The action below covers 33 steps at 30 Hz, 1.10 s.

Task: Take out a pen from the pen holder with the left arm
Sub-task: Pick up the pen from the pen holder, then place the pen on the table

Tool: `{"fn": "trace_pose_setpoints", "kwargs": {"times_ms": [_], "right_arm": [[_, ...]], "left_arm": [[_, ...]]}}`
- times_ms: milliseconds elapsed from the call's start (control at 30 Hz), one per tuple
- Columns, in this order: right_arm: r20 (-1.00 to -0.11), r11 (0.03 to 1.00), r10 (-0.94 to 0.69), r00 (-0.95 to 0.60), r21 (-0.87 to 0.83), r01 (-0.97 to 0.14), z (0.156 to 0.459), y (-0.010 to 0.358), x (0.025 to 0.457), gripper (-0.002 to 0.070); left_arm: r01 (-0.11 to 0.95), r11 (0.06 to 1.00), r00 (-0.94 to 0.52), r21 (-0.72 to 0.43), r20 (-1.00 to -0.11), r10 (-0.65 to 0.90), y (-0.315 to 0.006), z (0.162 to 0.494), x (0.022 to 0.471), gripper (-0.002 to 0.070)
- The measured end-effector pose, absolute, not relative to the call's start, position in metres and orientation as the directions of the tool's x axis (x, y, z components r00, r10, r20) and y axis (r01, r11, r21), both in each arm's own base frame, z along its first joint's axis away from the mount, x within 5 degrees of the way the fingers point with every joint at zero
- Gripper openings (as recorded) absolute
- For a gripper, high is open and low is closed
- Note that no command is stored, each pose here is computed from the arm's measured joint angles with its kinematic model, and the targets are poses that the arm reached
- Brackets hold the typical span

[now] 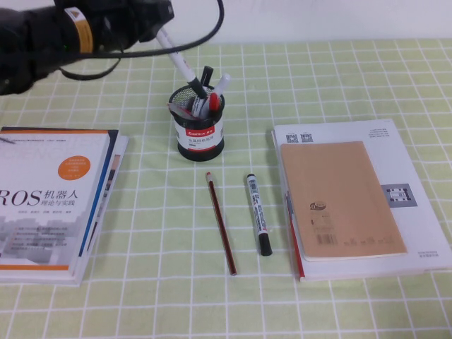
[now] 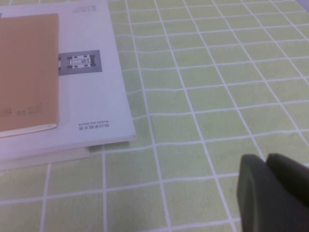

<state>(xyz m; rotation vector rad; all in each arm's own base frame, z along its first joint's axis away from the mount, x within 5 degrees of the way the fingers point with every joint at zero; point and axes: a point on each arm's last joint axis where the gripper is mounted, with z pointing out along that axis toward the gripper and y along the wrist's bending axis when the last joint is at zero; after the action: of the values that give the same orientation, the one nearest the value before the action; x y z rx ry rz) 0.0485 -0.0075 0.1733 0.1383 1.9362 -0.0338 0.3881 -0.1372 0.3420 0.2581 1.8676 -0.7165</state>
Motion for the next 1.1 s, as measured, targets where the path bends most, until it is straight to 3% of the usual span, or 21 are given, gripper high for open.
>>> {"fn": "trace_pose_setpoints", "kwargs": {"times_ms": [233, 567, 767, 1100], "right_arm": [[-0.931, 0.993, 0.081, -0.355, 0.043, 0.113, 0.173, -0.008, 0.048, -0.0013], [-0.931, 0.993, 0.081, -0.355, 0.043, 0.113, 0.173, -0.008, 0.048, -0.0013], [-0.931, 0.993, 0.081, -0.355, 0.043, 0.113, 0.173, -0.008, 0.048, -0.0013], [-0.931, 0.993, 0.081, -0.355, 0.043, 0.113, 0.173, -0.008, 0.048, -0.0013]], "left_arm": [[0.563, 0.731, -0.444, -0.385, -0.887, -0.126, -0.138, 0.356, 0.355, 0.0101], [0.514, 0.737, -0.553, -0.44, -0.826, -0.108, -0.114, 0.323, 0.325, 0.0101], [0.477, 0.699, -0.679, -0.533, -0.729, -0.093, -0.113, 0.289, 0.311, 0.0101], [0.352, 0.746, -0.807, -0.565, -0.587, -0.063, -0.11, 0.218, 0.319, 0.0101]]}}
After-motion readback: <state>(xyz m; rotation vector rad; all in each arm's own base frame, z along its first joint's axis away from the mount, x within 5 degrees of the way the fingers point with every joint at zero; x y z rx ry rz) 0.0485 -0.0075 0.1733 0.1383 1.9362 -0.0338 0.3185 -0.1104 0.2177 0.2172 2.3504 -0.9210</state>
